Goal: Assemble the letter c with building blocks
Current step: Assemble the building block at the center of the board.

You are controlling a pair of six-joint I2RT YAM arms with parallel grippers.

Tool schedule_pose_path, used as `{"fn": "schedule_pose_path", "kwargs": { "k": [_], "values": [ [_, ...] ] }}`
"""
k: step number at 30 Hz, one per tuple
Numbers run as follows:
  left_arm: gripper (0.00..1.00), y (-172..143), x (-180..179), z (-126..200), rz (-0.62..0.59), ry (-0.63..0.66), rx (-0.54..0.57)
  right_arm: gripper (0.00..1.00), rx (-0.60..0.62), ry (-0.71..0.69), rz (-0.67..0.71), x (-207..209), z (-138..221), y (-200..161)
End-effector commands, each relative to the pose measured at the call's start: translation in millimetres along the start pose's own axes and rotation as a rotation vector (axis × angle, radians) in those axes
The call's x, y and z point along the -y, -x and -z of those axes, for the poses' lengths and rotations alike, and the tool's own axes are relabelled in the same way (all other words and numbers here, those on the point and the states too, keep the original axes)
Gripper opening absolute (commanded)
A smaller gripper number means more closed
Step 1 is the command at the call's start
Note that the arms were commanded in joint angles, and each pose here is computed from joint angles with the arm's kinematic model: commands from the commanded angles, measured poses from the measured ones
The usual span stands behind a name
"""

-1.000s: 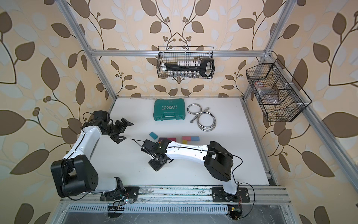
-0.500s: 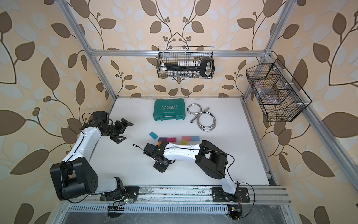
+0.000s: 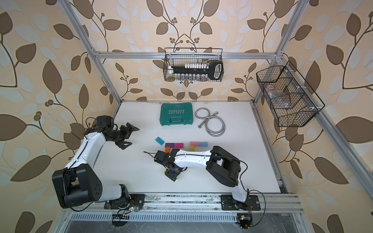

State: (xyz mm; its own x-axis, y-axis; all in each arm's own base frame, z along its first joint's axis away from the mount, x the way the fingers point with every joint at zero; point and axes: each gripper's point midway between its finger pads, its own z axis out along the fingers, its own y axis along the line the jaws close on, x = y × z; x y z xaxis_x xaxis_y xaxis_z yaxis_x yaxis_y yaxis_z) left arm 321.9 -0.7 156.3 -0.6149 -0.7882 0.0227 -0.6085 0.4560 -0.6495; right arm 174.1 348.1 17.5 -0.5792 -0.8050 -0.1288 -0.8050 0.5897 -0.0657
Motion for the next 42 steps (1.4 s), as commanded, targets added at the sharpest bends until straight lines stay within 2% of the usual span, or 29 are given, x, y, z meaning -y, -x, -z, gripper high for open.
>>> {"fn": "schedule_pose_path", "kwargs": {
  "k": [1, 6, 15, 31, 42],
  "values": [
    [0.99, -1.2, 5.1, 8.2, -0.015, -0.024, 0.009, 0.65, 0.026, -0.022, -0.023, 4.3, 0.9, 10.1],
    [0.99, -1.9, 2.9, 7.3, -0.01, -0.019, 0.009, 0.65, 0.042, -0.044, -0.069, 16.7, -0.5, 21.8],
    [0.99, -2.0, 2.0, 4.6, -0.006, -0.019, 0.006, 0.65, 0.078, 0.027, -0.133, 14.3, 3.7, 36.3],
    [0.99, -3.6, 0.4, 0.7, -0.006, -0.015, 0.0, 0.64, 0.069, 0.027, -0.156, 12.8, -9.5, 43.2],
    [0.99, -3.1, 0.6, 0.4, -0.007, -0.016, 0.001, 0.64, 0.085, 0.025, -0.175, 18.4, -5.0, 52.0]
  ]
}}
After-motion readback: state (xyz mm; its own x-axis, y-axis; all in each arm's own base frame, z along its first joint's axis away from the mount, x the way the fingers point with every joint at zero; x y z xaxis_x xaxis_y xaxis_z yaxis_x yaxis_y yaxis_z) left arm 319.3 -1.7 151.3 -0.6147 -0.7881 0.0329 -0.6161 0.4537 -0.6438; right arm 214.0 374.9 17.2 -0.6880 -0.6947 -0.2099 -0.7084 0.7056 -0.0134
